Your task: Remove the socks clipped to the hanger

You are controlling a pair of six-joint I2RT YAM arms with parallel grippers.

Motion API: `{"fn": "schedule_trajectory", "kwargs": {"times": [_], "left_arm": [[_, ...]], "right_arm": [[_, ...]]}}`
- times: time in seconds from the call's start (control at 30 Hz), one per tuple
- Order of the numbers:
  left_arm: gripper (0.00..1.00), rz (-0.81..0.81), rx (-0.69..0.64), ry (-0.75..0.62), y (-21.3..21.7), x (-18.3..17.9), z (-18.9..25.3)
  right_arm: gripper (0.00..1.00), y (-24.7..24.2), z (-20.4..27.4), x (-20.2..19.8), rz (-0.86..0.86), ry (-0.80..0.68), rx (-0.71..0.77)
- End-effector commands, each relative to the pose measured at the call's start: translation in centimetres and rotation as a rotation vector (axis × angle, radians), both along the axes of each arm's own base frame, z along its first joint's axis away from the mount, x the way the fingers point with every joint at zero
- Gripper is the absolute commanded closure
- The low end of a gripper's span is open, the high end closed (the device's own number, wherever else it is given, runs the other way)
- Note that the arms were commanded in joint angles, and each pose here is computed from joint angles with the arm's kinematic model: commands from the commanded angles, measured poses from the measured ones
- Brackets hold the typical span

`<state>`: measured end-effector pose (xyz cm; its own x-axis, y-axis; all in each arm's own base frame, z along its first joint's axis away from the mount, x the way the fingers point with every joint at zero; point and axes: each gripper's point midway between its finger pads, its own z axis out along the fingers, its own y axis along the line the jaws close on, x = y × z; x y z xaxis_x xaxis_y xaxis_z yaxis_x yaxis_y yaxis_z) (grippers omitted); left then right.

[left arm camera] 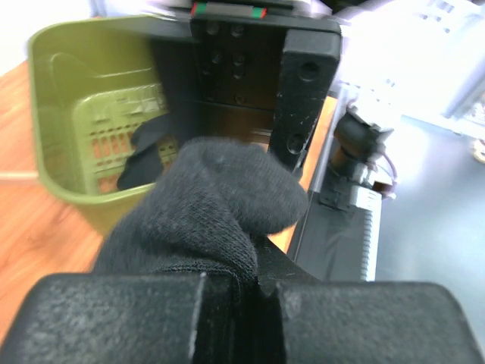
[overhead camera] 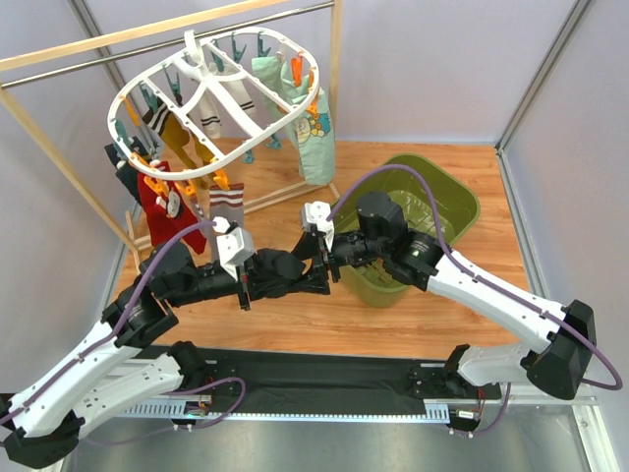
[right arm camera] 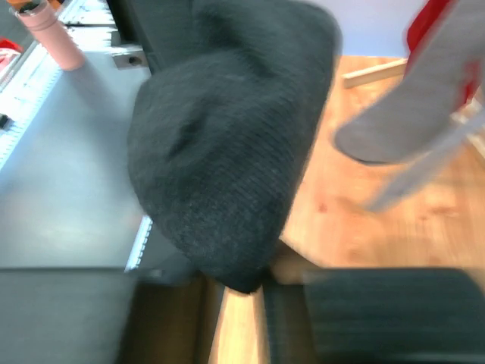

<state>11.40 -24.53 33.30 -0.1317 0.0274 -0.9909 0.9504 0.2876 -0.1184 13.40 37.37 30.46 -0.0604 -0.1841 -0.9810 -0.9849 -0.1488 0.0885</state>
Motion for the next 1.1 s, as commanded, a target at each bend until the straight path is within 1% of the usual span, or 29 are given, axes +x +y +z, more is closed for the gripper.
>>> {"fn": "schedule_trajectory", "kwargs": {"times": [0.0, 0.03, 0.07, 0.1, 0.17, 0.2, 0.23, 0.27, 0.3, 0.33, 0.37, 0.4, 0.43, 0.47, 0.5, 0.53, 0.57, 0.6, 0.63, 0.67, 0.7, 0.73, 0.8, 0.83, 0.87, 0.93, 0.97, 1.03, 1.07], "left_arm": [[0.94, -0.028, -0.069, -0.052, 0.3, -0.9, 3.3], [0.91, -0.022, -0.067, -0.054, 0.4, -0.9, 3.4], [0.87, -0.019, -0.065, -0.056, 0.5, -0.8, 3.5], [0.77, -0.010, -0.060, -0.056, 0.6, -0.7, 3.6], [0.66, 0.028, -0.057, -0.062, 0.9, -0.1, 3.7], [0.52, 0.051, -0.054, -0.061, 1.1, 0.2, 3.7], [0.47, 0.108, -0.054, -0.065, 1.6, 0.9, 3.9], [0.40, 0.131, -0.046, -0.077, 1.9, 1.3, 3.9], [0.38, 0.153, -0.045, -0.086, 2.2, 1.5, 4.0], [0.37, 0.179, -0.039, -0.092, 2.8, 1.7, 3.9], [0.36, 0.238, -0.034, -0.099, 3.4, 2.5, 3.9], [0.33, 0.267, -0.024, -0.108, 3.9, 2.8, 3.7], [0.32, 0.304, -0.026, -0.118, 4.6, 3.0, 3.7], [0.31, 0.389, -0.018, -0.122, 5.7, 4.1, 3.5], [0.31, 0.428, -0.013, -0.126, 6.3, 4.5, 3.4], [0.31, 0.472, -0.004, -0.133, 7.1, 4.9, 2.9], [0.31, 0.557, -0.002, -0.135, 8.3, 5.8, 2.7], [0.31, 0.601, 0.004, -0.129, 8.9, 6.3, 2.2], [0.31, 0.636, 0.001, -0.129, 9.5, 6.5, 2.1], [0.31, 0.693, -0.008, -0.139, 10.6, 6.9, 2.2], [0.31, 0.723, -0.012, -0.139, 11.1, 7.1, 2.2], [0.31, 0.754, -0.018, -0.139, 11.5, 7.4, 2.0], [0.31, 0.807, -0.021, -0.135, 12.5, 7.7, 2.0], [0.31, 0.819, -0.028, -0.136, 12.8, 7.7, 2.2], [0.31, 0.836, -0.023, -0.135, 13.1, 7.8, 2.1], [0.31, 0.848, -0.017, -0.138, 13.3, 7.9, 2.1], [0.31, 0.854, -0.010, -0.136, 13.3, 8.0, 1.8], [0.31, 0.862, -0.010, -0.135, 13.5, 8.0, 1.9], [0.31, 0.865, -0.008, -0.134, 13.5, 8.0, 1.9]], "right_arm": [[0.87, 0.4, 1.3, 0.2, -0.015, -0.026, 0.063], [1.00, 0.4, 1.3, 0.4, -0.026, -0.022, 0.072], [1.00, 0.3, 1.2, 0.3, -0.033, -0.020, 0.076], [1.00, 0.1, 1.5, 0.3, -0.040, -0.022, 0.087], [1.00, -0.1, 1.3, 0.5, -0.075, 0.004, 0.090], [1.00, -0.2, 1.8, 1.4, -0.131, -0.002, 0.105], [1.00, -0.3, 1.6, 1.9, -0.169, 0.009, 0.092], [1.00, -0.8, 1.3, 2.9, -0.225, 0.062, 0.060], [1.00, -1.1, 1.2, 3.8, -0.272, 0.075, 0.047], [1.00, -1.7, 0.8, 5.6, -0.369, 0.092, 0.026], [1.00, -3.0, 0.0, 7.7, -0.469, 0.125, -0.010], [1.00, -4.2, 0.3, 9.9, -0.602, 0.172, -0.014], [1.00, -5.6, 0.0, 11.4, -0.697, 0.207, -0.032], [1.00, -7.5, -1.2, 12.6, -0.800, 0.265, -0.087], [1.00, -10.3, -1.5, 14.8, -0.926, 0.310, -0.089], [1.00, -12.2, -1.6, 15.5, -1.016, 0.350, -0.084], [1.00, -14.9, -2.6, 16.3, -1.106, 0.385, -0.119], [1.00, -16.9, -3.1, 17.1, -1.210, 0.367, -0.144], [1.00, -18.4, -3.5, 17.4, -1.277, 0.354, -0.172], [1.00, -20.5, -4.7, 17.6, -1.363, 0.357, -0.237], [1.00, -21.6, -5.3, 17.8, -1.420, 0.350, -0.272], [1.00, -23.4, -6.0, 18.2, -1.511, 0.334, -0.313], [0.99, -24.6, -8.1, 18.0, -1.558, 0.357, -0.402], [0.95, -24.9, -8.7, 18.0, -1.576, 0.359, -0.425], [0.83, -25.1, -9.3, 17.8, -1.587, 0.373, -0.455], [0.65, -25.9, -10.5, 17.8, -1.622, 0.376, -0.533], [0.51, -26.2, -9.9, 18.0, -1.644, 0.369, -0.539], [0.43, -26.7, -9.2, 18.2, -1.674, 0.348, -0.545], [0.37, -26.5, -8.7, 18.2, -1.668, 0.336, -0.535]]}}
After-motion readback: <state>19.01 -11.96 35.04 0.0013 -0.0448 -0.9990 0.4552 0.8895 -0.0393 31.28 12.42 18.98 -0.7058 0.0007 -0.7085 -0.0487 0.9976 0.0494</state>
